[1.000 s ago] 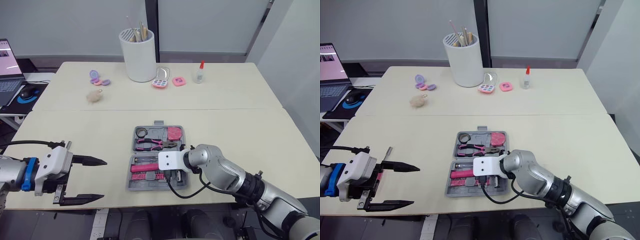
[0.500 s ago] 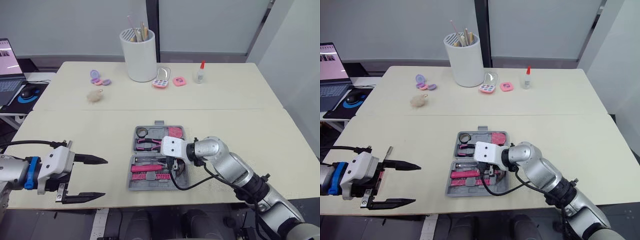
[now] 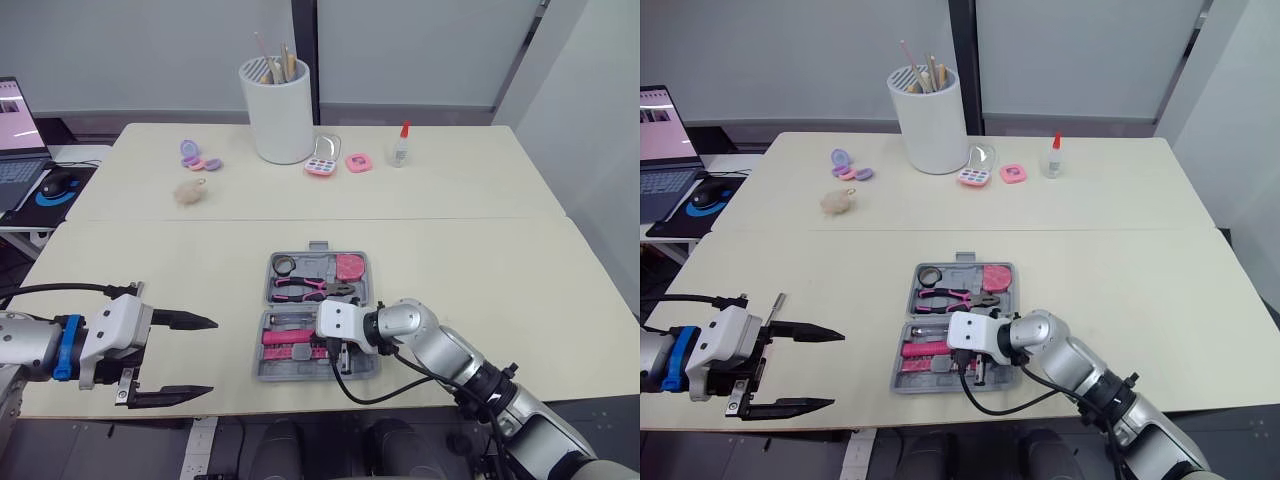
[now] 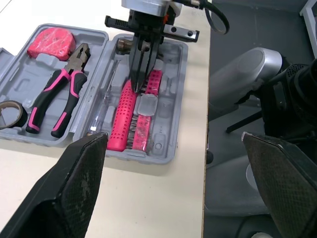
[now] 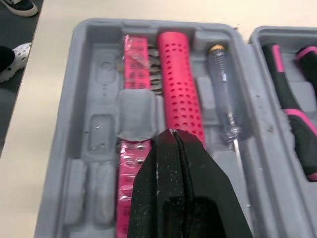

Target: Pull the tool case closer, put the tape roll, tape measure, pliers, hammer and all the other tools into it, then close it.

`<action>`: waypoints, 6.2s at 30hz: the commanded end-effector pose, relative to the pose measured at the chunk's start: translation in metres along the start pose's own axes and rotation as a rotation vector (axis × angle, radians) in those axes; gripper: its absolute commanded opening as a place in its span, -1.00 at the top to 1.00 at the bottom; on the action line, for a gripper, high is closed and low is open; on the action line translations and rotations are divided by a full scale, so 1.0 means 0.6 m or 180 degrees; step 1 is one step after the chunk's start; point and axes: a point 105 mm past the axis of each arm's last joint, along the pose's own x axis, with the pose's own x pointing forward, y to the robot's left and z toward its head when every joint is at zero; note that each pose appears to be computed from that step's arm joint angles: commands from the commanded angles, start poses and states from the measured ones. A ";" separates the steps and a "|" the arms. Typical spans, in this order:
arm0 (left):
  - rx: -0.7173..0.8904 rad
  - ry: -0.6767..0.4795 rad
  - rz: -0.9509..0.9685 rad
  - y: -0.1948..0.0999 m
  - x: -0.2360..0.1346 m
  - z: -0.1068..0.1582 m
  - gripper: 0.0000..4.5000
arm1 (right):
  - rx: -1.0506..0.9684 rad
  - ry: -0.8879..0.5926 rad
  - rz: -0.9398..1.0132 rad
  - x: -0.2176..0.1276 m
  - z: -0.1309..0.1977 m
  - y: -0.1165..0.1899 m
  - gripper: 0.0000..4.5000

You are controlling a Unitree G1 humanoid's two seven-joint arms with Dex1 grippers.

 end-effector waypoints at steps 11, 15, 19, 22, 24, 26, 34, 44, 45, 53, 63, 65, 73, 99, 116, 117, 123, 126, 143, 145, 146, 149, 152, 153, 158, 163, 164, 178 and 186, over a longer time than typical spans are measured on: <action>0.0070 -0.0022 0.0089 0.003 -0.002 0.005 -1.00 | 0.0163 0.0178 -0.0049 0.010 -0.030 0.005 0.99; 0.0055 -0.0055 0.0138 0.003 -0.001 0.005 -1.00 | 0.0205 0.0016 -0.0028 -0.006 -0.009 -0.003 0.99; 0.0058 -0.0079 0.0188 0.006 0.000 0.004 -1.00 | 0.0203 -0.0160 0.0049 -0.023 0.014 -0.013 0.99; 0.0053 -0.0109 0.0296 0.017 -0.003 0.005 -1.00 | 0.0078 -0.0421 -0.0089 -0.054 0.047 -0.043 0.99; 0.0027 -0.0110 0.0357 0.024 -0.010 0.004 -1.00 | 0.0032 -0.0555 -0.0224 -0.084 0.060 -0.064 0.99; -0.0066 -0.0111 0.0500 0.037 -0.026 0.001 -1.00 | 0.0014 -0.0707 -0.0267 -0.132 0.068 -0.076 0.82; -0.0711 -0.0138 0.1301 0.085 -0.133 -0.018 -1.00 | 0.0062 -0.0451 -0.0450 -0.313 0.015 -0.098 -0.02; -0.1583 -0.0011 0.2372 0.065 -0.316 -0.095 -1.00 | 0.0716 -0.0103 -0.1117 -0.468 -0.061 -0.123 -1.00; -0.1635 0.0052 0.2448 0.059 -0.328 -0.106 -1.00 | 0.0750 -0.0134 -0.1185 -0.475 -0.063 -0.128 -1.00; -0.1686 0.0148 0.2615 0.057 -0.345 -0.139 -1.00 | 0.0785 -0.0131 -0.1255 -0.477 -0.074 -0.135 -1.00; -0.1672 0.0176 0.2587 0.063 -0.340 -0.145 -1.00 | 0.0789 -0.0010 -0.1245 -0.475 -0.087 -0.132 -1.00; -0.1689 0.0214 0.2593 0.061 -0.340 -0.149 -1.00 | 0.0826 0.0012 -0.1237 -0.474 -0.091 -0.130 -1.00; -0.1637 0.0210 0.2628 0.065 -0.338 -0.148 -1.00 | 0.0686 -0.0037 -0.1312 -0.465 -0.078 -0.144 -1.00; -0.2265 -0.0009 0.3609 -0.151 -0.169 -0.172 -1.00 | -0.0455 -0.2222 0.0274 -0.280 0.250 -0.093 -1.00; -0.2114 -0.0143 0.4295 0.059 -0.161 -0.242 -1.00 | -0.0378 -0.1991 -0.0142 -0.279 0.228 -0.108 -1.00; -0.2192 -0.0161 0.4299 0.066 -0.156 -0.249 -1.00 | -0.0369 -0.1970 -0.0170 -0.280 0.226 -0.109 -1.00; -0.2412 0.0009 0.4167 0.078 -0.128 -0.290 -1.00 | -0.0330 -0.1872 -0.0317 -0.292 0.221 -0.109 -1.00; -0.2467 0.0112 0.4113 0.080 -0.118 -0.305 -1.00 | -0.0316 -0.1827 -0.0361 -0.297 0.220 -0.108 -1.00; -0.2464 0.0198 0.4205 0.102 -0.114 -0.323 -0.77 | -0.0311 -0.1758 -0.0387 -0.299 0.222 -0.099 -1.00; -0.2464 0.0159 0.4269 0.104 -0.120 -0.322 -0.47 | -0.0305 -0.1761 -0.0388 -0.299 0.222 -0.100 -1.00; -0.2444 0.0165 0.4289 0.105 -0.123 -0.321 -0.35 | -0.0299 -0.1758 -0.0384 -0.299 0.221 -0.100 -1.00; -0.2423 0.0167 0.4291 0.108 -0.127 -0.319 0.10 | -0.0284 -0.1751 -0.0366 -0.297 0.218 -0.099 -1.00; -0.2389 0.0158 0.4263 0.111 -0.127 -0.314 0.56 | -0.0276 -0.1760 -0.0347 -0.294 0.218 -0.097 -1.00; -0.2381 0.0156 0.4260 0.112 -0.128 -0.312 0.66 | -0.0276 -0.1764 -0.0345 -0.294 0.218 -0.097 -1.00; -0.2288 0.0177 0.4247 0.111 -0.140 -0.298 0.65 | -0.0274 -0.1769 -0.0349 -0.291 0.217 -0.097 -1.00; -0.2016 0.0158 0.3951 0.102 -0.141 -0.256 0.65 | -0.0287 -0.1709 -0.0319 -0.293 0.210 -0.094 -1.00; -0.1910 0.0127 0.3843 0.101 -0.143 -0.238 0.65 | -0.0299 -0.1658 -0.0301 -0.293 0.206 -0.093 -1.00; -0.0893 0.0084 0.1098 0.043 -0.007 0.028 0.65 | -0.0291 -0.1380 -0.0316 -0.288 0.169 -0.105 -1.00; 0.0067 0.0427 0.0081 0.005 0.116 0.049 0.65 | -0.0221 -0.1017 -0.0121 -0.278 0.131 -0.069 -1.00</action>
